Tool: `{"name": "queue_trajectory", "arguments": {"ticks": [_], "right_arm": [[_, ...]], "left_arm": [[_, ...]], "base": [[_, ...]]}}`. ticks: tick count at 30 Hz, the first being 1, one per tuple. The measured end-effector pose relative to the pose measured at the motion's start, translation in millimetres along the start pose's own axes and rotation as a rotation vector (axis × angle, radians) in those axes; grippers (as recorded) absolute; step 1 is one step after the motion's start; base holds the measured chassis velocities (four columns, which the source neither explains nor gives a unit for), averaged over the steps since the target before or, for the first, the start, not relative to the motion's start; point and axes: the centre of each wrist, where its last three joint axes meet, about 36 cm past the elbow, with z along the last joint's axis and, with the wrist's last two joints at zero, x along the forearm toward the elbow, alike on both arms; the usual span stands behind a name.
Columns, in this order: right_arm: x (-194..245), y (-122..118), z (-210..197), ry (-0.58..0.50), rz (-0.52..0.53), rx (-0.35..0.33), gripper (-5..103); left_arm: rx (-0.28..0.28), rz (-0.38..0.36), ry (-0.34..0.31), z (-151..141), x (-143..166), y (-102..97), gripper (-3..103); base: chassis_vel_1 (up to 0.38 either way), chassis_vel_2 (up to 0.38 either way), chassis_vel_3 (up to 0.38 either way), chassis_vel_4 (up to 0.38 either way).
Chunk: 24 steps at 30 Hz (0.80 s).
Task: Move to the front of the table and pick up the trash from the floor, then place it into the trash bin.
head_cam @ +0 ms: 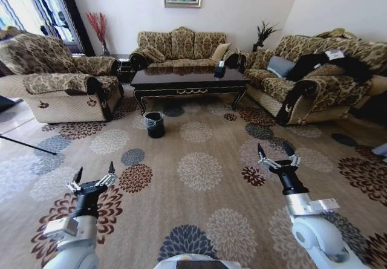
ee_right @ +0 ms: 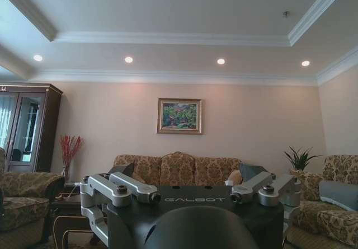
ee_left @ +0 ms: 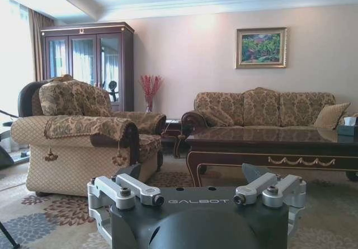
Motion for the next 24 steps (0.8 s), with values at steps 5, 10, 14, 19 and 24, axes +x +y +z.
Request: {"name": "queue_trajectory", "arguments": {"ticks": [5,10,14,19,24], "right_arm": [[0.0,0.0,0.0,0.000,0.000,0.000,100],[0.0,0.0,0.0,0.000,0.000,0.000,100],[0.0,0.0,0.0,0.000,0.000,0.000,100],[0.0,0.0,0.0,0.000,0.000,0.000,100],[0.0,0.0,0.0,0.000,0.000,0.000,100]], "left_arm": [[0.000,0.000,0.000,0.0,0.0,0.0,100],[0.000,0.000,0.000,0.0,0.0,0.0,100],[0.000,0.000,0.000,0.0,0.0,0.0,100],[0.000,0.000,0.000,0.0,0.0,0.0,100],[0.000,0.000,0.000,0.0,0.0,0.0,100]], "base": [[0.000,0.000,0.000,0.000],[0.000,0.000,0.000,0.000],[0.000,0.000,0.000,0.000],[0.000,0.000,0.000,0.000],[0.000,0.000,0.000,0.000]]}}
